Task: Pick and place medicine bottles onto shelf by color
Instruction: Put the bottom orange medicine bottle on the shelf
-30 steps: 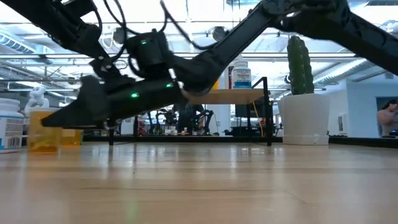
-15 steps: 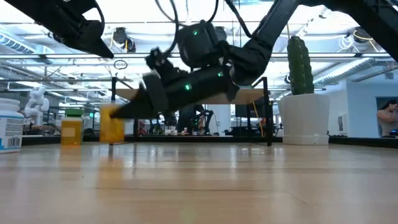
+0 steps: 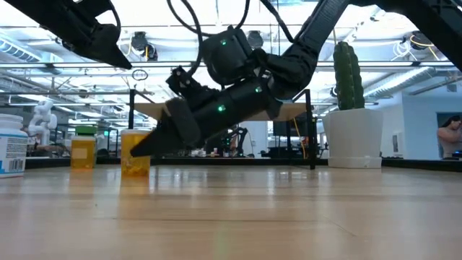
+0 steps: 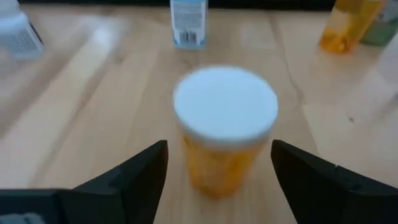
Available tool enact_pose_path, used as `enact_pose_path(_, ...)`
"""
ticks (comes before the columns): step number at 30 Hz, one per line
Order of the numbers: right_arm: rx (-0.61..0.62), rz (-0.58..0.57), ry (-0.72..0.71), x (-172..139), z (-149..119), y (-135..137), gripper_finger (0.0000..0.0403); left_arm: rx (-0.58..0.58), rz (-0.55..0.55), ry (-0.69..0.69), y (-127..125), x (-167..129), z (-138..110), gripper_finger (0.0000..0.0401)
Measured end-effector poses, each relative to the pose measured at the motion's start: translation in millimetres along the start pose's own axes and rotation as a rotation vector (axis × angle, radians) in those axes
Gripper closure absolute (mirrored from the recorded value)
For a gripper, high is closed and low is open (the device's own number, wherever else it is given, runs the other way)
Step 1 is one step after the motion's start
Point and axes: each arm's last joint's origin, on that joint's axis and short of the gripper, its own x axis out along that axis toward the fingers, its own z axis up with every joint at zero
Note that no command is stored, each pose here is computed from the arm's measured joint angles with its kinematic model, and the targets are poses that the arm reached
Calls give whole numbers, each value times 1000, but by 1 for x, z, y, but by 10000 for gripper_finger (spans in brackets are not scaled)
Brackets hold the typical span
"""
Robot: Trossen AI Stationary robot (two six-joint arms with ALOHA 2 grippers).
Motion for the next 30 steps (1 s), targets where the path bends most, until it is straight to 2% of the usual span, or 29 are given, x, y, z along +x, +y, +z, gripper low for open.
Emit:
enact_pose_path(8, -50, -2, -81, 3, 22, -1, 122, -10, -12, 4, 0, 0, 0, 190)
enact_pose_path(14, -58, 0, -67, 4, 21, -1, 127, -16, -12, 0, -1, 0, 1, 190)
enact_pose_path(20, -47, 1, -51, 4, 19, 0, 167, -14, -12, 0, -1, 0, 1, 190)
enact_pose_path(25, -1, 1, -39, -3, 29, 0, 207, -8, -11, 2, 0, 0, 0, 190)
enact_pose_path(28, 30, -10, 8, -15, 38, 3, 213, -2, -11, 5, -1, 0, 0, 190)
enact_pose_path(30, 39, -59, 34, -26, 43, 6, 210, 4, -15, 10, -1, 0, -1, 190)
